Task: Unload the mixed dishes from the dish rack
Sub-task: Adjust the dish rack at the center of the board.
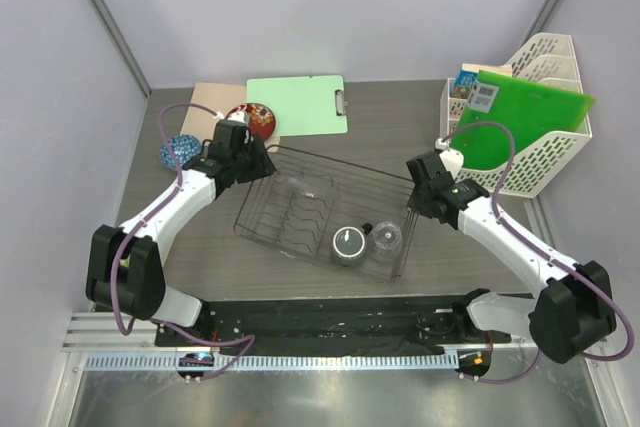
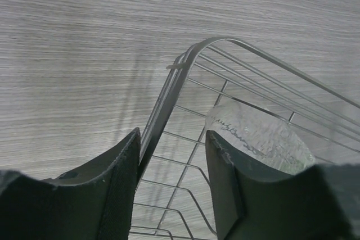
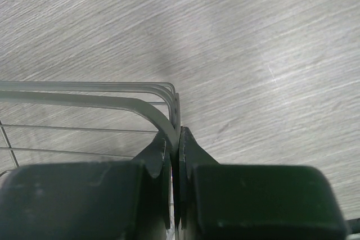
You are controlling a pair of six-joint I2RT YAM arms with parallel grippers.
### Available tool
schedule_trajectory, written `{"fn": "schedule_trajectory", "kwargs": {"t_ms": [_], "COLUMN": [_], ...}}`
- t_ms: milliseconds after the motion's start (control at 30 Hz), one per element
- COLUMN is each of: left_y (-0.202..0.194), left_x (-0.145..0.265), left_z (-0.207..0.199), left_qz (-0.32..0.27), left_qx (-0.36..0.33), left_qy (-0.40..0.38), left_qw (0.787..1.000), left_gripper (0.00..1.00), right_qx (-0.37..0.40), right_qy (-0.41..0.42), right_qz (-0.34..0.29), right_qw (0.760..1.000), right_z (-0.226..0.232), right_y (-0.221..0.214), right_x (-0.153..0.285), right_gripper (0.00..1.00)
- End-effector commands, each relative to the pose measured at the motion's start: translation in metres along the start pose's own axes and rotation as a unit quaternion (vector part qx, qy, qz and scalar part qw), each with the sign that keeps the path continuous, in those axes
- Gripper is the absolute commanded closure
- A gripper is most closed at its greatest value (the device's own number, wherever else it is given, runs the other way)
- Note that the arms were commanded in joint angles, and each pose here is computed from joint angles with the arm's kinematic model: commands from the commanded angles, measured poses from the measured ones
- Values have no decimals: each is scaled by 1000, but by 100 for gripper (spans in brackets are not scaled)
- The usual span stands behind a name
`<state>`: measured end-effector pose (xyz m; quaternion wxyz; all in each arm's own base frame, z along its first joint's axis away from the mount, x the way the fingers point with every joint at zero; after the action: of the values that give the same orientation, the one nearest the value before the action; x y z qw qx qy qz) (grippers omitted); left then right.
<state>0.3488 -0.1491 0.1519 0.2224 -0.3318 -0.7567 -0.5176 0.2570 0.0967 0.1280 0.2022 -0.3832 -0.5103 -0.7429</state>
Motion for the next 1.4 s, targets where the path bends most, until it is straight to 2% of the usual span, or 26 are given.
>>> {"fn": "schedule_trajectory", "kwargs": {"t_ms": [0,167,233,400,500,533,633,733,1100,1267,1300,1367], "left_y": [-21,-34,-39,-41,-37,-34,-30,-25,-2,17,25,36], "left_x": [-4,-9,-10,-8,-4,-2,1,5,15,23,26,32], "left_z": [-9,-9,-9,-11,-11,-12,-10,-10,-4,1,0,5], "left_qz": [40,61,66,67,63,59,53,46,16,-8,-18,-34], "left_qx": [8,4,7,10,10,10,7,3,-14,-26,-25,-24], "left_qy": [-12,-3,-2,-3,0,2,10,15,54,84,85,96], "left_qw": [999,998,998,998,998,998,998,999,998,996,996,994], "left_gripper": [53,68,75,77,66,61,55,53,43,31,24,21], "right_qx": [18,35,39,41,45,43,45,50,77,79,81,71], "right_qy": [44,30,23,19,24,28,35,36,20,11,16,46], "right_qz": [-52,-37,-31,-21,-12,-12,-17,-19,-34,-64,-71,-89], "right_qw": [997,998,998,999,999,999,998,998,996,995,994,992], "right_z": [29,25,22,18,21,21,22,20,-1,-12,-13,-4], "right_y": [39,36,32,27,25,25,27,30,39,53,56,67], "right_x": [8,-5,-13,-27,-29,-28,-23,-16,23,47,54,66], "right_gripper": [99,99,95,88,75,66,56,50,41,40,40,40]}}
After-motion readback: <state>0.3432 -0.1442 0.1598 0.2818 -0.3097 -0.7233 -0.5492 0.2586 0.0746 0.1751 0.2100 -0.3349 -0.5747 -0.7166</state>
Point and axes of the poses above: each gripper's point midway between its finger pads, its own x axis back along the fingers, its own z axis along the line the jaws close on, y = z × x, the point moved 2 cm from there along x, back along the fingers, and after that the axes turned 2 degrees about -x, right-handed, at the moved point
